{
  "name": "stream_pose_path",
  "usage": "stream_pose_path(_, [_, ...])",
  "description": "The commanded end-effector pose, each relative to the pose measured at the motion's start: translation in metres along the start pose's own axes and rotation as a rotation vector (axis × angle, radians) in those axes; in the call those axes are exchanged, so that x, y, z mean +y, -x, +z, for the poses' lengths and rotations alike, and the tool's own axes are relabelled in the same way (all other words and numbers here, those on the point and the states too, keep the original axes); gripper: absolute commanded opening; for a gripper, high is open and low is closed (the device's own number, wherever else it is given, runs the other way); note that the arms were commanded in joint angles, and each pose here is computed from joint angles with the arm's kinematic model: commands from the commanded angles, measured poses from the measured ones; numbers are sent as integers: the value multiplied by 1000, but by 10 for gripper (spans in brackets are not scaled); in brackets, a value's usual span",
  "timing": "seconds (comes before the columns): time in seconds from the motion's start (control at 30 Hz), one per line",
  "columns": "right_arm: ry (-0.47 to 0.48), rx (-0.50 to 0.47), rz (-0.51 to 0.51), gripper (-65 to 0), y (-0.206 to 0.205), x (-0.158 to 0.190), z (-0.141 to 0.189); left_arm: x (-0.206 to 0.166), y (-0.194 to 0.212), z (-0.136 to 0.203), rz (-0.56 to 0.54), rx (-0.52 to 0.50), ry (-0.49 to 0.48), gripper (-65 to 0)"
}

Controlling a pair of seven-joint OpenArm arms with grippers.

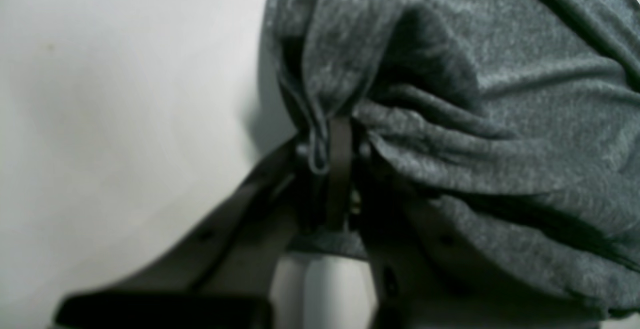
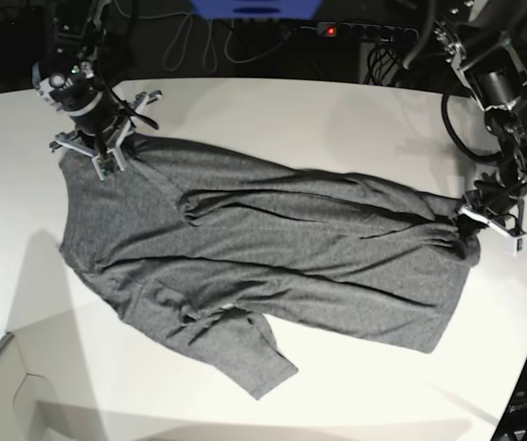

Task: Layout the t-shirt on the table in an organized manner, then fold the t-shirt properly
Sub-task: 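Lift the shirt corners with both grippers and pull them apart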

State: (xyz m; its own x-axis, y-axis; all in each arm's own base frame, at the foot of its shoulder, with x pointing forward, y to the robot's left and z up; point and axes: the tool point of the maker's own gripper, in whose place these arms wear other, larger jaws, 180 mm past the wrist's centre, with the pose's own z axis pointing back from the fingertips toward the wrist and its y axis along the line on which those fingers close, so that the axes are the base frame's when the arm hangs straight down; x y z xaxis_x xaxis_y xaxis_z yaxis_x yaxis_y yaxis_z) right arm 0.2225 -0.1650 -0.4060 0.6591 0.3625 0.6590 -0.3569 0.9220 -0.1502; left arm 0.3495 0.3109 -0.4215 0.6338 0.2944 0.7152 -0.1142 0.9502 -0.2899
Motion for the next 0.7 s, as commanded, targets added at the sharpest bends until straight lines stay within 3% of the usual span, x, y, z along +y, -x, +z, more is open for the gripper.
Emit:
stream_pose_path(0.0, [14,-45,8,-650,-15,-7,1,8,-21,5,-25,-37,-17,-650])
stream_pose_path(0.27, [25,-47,30,-650,-17,-14,2,10,-20,7,-27,-35,-21,-650])
stream_pose_path(0.67, [101,-73,103,-650,-57,-55,-4,10,-21,7,-29,-37,-22,-650])
